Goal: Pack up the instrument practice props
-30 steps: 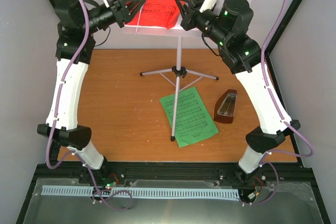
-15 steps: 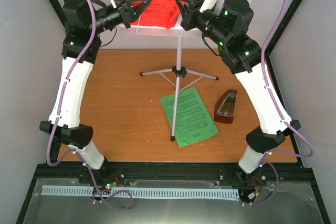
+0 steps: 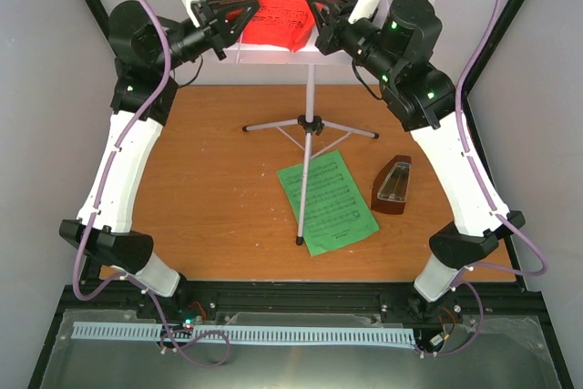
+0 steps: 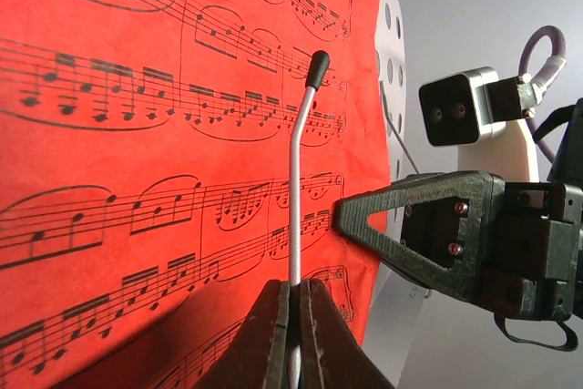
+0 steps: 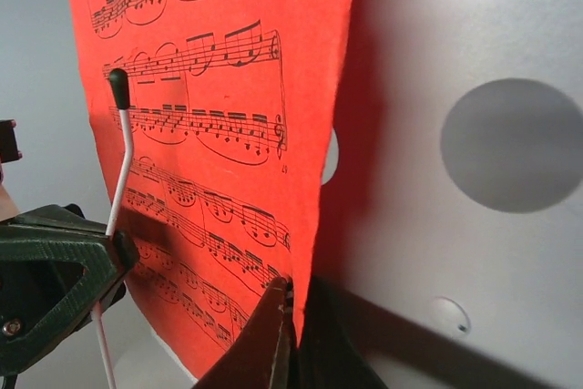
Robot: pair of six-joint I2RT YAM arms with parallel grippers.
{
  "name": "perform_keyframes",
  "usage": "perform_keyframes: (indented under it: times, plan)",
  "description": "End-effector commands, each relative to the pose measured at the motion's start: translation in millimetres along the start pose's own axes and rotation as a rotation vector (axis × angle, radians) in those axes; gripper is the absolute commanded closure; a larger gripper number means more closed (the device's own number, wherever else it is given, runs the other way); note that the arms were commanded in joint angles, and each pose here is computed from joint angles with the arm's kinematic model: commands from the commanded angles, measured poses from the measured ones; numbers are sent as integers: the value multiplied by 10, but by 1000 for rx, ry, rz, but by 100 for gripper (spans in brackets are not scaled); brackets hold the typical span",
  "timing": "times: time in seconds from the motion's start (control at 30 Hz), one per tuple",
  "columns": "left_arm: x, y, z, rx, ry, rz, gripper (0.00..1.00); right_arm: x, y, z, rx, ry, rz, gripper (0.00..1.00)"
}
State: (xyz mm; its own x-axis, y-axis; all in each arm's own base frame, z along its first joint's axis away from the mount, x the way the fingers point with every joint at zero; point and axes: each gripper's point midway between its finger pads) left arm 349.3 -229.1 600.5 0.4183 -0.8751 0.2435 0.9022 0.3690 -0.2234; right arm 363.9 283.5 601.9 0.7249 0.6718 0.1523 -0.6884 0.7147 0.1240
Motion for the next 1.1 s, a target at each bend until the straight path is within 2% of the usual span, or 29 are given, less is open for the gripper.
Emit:
perform_keyframes:
  times: [0.0,0.17,0.3,0.57,0.73,0.8,0.87,0.93,1.07]
  plan:
    - [-67,-303,136,101,-35,-83,100,-121,-69,149,-18,-42,-61,97]
    - [-63,-277,140,86,-41,-71,100,-298,-55,286,-40,-78,-74,97]
    - [-73,-276,155,79,-51,-65,100,-600,-5,472,-88,-134,-78,97]
    - [-77,-186,166,38,-75,-20,100,-1737,-146,874,-175,-262,-277,97]
    - [-60,-110,160,0,-87,1,100,-2375,-206,797,-175,-298,-355,97]
    - [-43,-85,149,-12,-83,2,95,-2496,-146,698,-163,-289,-320,97]
    - [-32,-58,131,-21,-79,7,86,-2570,-52,591,-146,-264,-261,97]
    - [-32,-53,123,-21,-75,9,75,-2572,50,427,-120,-215,-189,97]
    - [-49,-118,88,1,-62,-19,64,-2553,265,44,-97,-90,-42,97]
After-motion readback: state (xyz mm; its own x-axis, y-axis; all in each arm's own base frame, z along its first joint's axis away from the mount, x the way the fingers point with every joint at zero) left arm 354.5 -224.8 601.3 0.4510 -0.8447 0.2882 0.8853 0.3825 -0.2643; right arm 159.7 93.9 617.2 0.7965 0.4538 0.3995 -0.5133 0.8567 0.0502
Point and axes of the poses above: each gripper's point midway between its finger pads, its own x axis out along the fingers, its own y axis along the line the jaws close on, z = x × y, and after that the axes turned 6 degrees about -x, right-handed
